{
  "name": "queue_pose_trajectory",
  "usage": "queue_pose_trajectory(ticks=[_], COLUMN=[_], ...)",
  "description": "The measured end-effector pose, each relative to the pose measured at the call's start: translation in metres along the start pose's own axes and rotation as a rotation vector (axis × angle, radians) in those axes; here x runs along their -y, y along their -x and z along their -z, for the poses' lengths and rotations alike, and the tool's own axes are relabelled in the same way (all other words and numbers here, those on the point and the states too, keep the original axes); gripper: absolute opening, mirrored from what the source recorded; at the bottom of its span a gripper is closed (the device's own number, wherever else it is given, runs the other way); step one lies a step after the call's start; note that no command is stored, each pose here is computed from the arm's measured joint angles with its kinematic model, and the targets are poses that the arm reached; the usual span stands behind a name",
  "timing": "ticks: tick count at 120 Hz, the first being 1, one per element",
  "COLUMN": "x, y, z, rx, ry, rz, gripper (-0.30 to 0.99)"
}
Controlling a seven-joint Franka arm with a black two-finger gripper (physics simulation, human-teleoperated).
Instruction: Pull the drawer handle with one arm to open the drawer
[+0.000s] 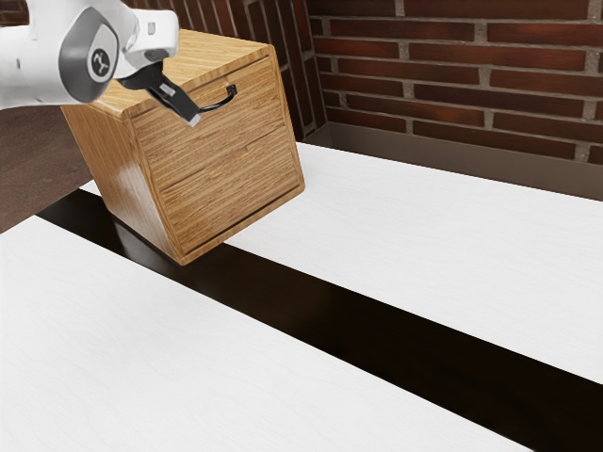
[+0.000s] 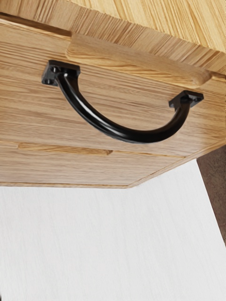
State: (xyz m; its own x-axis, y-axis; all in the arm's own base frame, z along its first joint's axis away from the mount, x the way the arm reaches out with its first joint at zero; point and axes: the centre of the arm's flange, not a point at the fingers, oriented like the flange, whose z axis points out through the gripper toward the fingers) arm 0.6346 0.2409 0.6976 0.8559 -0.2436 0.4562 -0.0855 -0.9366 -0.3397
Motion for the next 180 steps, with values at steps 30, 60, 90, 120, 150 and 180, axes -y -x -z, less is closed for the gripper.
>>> queue_pose_trajectory(ticks=[30,60,90,120,150,180], x=[0.008,-0.005,-0.002,-0.004,-0.070,-0.123], y=[0.001,-0.008,-0.018,-0.024,-0.050,-0.036], z=[-0.008,-0.037,-0.028,-0.067,-0.034,0.096], rx=[-0.041,-0.077,-0.132,-0.139,-0.175,-0.256], ry=[0.007,0.050,0.024,0.050,0.128,0.136], rz=[0.032,0.050,0.072,0.104,0.038,-0.057], gripper=[0.69,0.69,0.69,0.80,0.69,0.69])
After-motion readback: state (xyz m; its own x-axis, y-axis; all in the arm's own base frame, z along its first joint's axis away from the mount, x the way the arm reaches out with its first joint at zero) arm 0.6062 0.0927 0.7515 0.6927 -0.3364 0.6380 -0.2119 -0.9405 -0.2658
